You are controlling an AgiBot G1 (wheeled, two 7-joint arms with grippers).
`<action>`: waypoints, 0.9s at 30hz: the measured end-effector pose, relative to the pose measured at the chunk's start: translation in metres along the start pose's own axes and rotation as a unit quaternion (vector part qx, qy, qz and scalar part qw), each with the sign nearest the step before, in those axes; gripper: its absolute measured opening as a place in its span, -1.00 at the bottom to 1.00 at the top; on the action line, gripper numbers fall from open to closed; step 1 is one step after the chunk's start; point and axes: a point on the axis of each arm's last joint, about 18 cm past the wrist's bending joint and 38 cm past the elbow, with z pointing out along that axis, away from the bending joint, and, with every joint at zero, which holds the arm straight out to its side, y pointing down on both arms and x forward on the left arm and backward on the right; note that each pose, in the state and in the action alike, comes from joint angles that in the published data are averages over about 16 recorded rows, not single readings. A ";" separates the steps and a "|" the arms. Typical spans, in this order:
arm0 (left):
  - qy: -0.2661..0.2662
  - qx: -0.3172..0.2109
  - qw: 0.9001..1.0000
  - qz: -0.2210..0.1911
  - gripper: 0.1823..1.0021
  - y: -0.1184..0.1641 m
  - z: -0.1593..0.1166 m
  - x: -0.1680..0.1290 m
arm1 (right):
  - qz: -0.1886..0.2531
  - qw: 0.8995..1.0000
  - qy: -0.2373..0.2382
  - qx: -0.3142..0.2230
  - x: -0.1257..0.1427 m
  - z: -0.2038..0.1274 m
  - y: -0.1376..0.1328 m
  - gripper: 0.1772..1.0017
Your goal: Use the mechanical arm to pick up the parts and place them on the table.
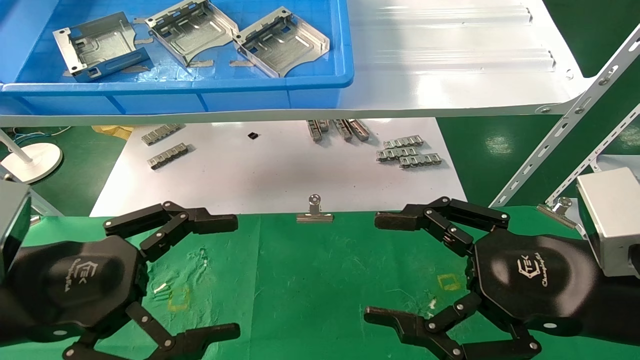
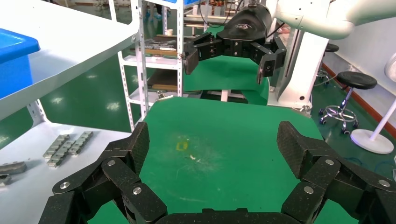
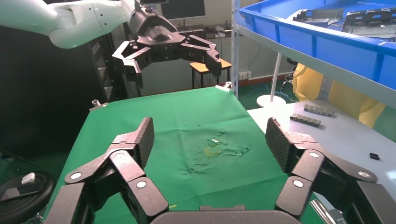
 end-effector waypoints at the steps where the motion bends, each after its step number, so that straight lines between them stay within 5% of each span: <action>1: 0.000 0.000 1.000 0.000 1.00 0.000 0.000 0.000 | 0.000 1.000 0.000 0.000 0.000 0.000 0.000 0.81; 11: 0.000 0.000 1.000 0.000 1.00 0.000 0.000 0.000 | 0.000 1.000 0.000 0.000 0.000 0.000 0.000 0.43; 27: 0.000 0.000 1.000 0.000 1.00 0.000 0.000 0.000 | 0.000 1.000 0.000 0.000 0.000 0.000 0.000 -0.49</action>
